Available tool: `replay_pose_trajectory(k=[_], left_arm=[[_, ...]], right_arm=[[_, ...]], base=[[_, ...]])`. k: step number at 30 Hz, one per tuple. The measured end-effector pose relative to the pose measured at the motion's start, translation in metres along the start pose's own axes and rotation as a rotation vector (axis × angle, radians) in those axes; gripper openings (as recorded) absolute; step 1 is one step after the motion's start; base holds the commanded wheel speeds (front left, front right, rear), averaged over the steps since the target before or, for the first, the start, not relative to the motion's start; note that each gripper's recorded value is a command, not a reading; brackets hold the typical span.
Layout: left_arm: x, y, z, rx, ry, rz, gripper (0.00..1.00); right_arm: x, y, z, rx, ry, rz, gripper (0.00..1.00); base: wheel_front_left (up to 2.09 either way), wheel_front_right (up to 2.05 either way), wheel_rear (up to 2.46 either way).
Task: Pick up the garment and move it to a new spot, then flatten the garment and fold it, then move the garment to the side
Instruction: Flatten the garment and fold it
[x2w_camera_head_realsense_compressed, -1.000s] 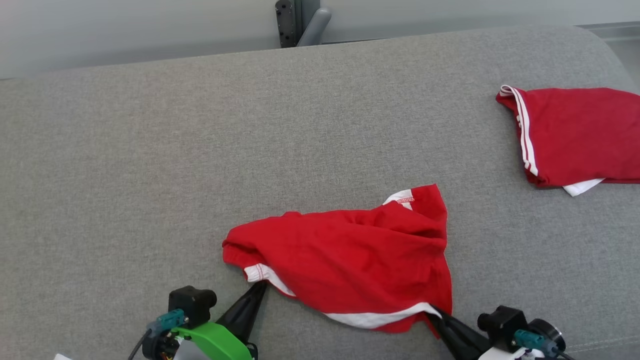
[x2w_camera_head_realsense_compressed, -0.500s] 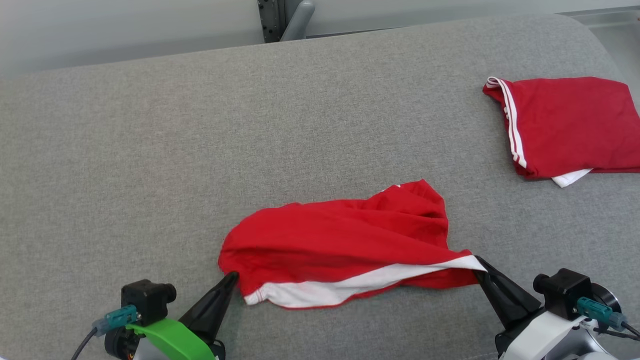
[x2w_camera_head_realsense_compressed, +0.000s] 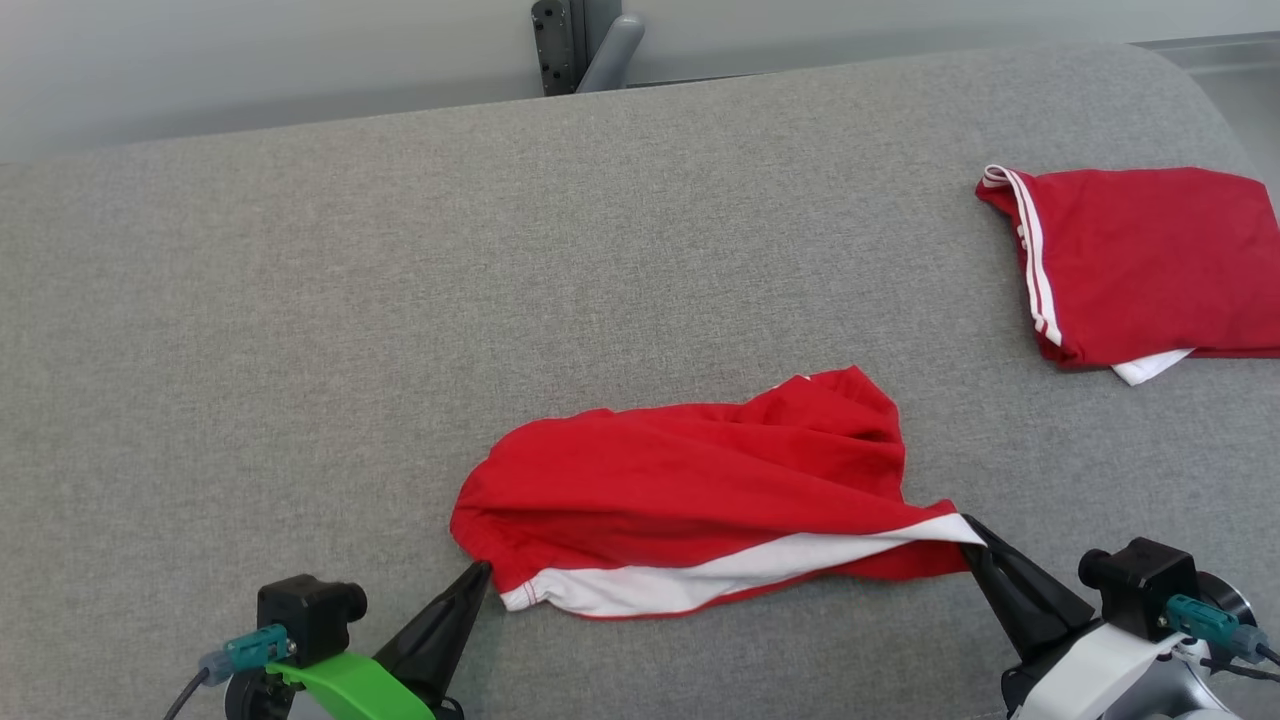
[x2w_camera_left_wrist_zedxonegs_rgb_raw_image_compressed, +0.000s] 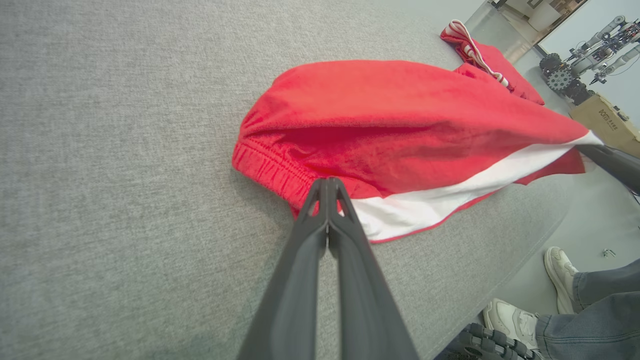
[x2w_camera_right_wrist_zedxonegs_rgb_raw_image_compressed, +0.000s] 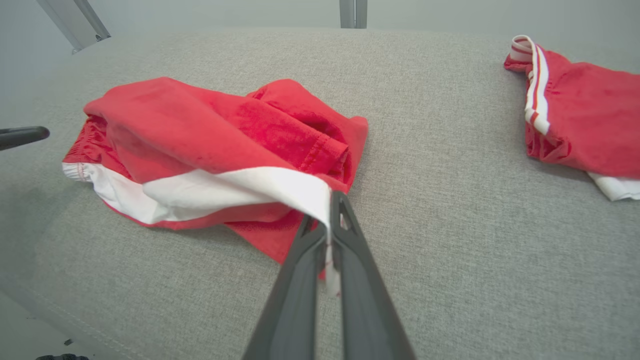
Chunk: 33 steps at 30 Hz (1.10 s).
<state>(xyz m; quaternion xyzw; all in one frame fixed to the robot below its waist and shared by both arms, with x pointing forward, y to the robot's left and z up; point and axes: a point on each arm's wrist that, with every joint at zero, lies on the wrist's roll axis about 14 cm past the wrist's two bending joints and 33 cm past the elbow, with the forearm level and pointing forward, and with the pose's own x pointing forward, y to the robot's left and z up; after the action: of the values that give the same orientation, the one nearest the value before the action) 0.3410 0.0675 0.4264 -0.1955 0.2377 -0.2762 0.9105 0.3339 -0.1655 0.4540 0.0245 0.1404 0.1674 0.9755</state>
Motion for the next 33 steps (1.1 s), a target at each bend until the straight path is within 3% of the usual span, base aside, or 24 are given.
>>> replay_pose_trajectory(k=[4, 5, 6, 7, 14, 21, 24, 29, 33], left_arm=[[-0.001, 0.002, -0.001, -0.001, 0.002, 0.014, 0.02], [-0.001, 0.004, -0.001, -0.001, -0.002, 0.026, 0.40], [-0.001, 0.006, -0.002, 0.007, -0.001, 0.034, 1.00], [-0.002, 0.007, -0.006, 0.024, 0.007, 0.041, 1.00], [-0.014, 0.007, -0.015, 0.019, -0.086, 0.082, 1.00], [-0.030, 0.011, -0.005, 0.087, -0.209, 0.142, 1.00], [-0.034, 0.020, 0.019, 0.061, -0.314, 0.206, 1.00], [-0.049, 0.034, 0.035, 0.105, -0.393, 0.286, 1.00], [-0.058, 0.036, 0.038, 0.114, -0.429, 0.328, 1.00]], right_arm=[[0.001, -0.005, 0.000, -0.011, 0.005, -0.007, 0.00], [0.001, -0.008, 0.000, -0.013, 0.007, -0.015, 0.00], [0.001, -0.009, -0.001, -0.015, 0.008, -0.020, 0.43], [0.001, -0.010, -0.004, -0.011, 0.013, -0.025, 1.00], [-0.004, -0.012, -0.025, 0.009, 0.043, -0.058, 1.00], [-0.021, -0.015, -0.018, 0.032, -0.064, -0.129, 1.00], [-0.022, -0.012, -0.012, 0.027, -0.113, -0.146, 1.00], [-0.019, -0.008, 0.002, 0.041, -0.199, -0.182, 1.00], [-0.016, -0.011, 0.041, 0.011, -0.331, -0.225, 1.00]], base=[[0.00, 0.00, 0.00], [0.00, 0.00, 0.00], [0.00, 0.00, 0.00], [0.00, 0.00, 0.00], [0.00, 0.00, 0.00], [0.00, 0.00, 0.00], [0.00, 0.00, 0.00], [0.00, 0.00, 0.00], [0.00, 0.00, 0.00]])
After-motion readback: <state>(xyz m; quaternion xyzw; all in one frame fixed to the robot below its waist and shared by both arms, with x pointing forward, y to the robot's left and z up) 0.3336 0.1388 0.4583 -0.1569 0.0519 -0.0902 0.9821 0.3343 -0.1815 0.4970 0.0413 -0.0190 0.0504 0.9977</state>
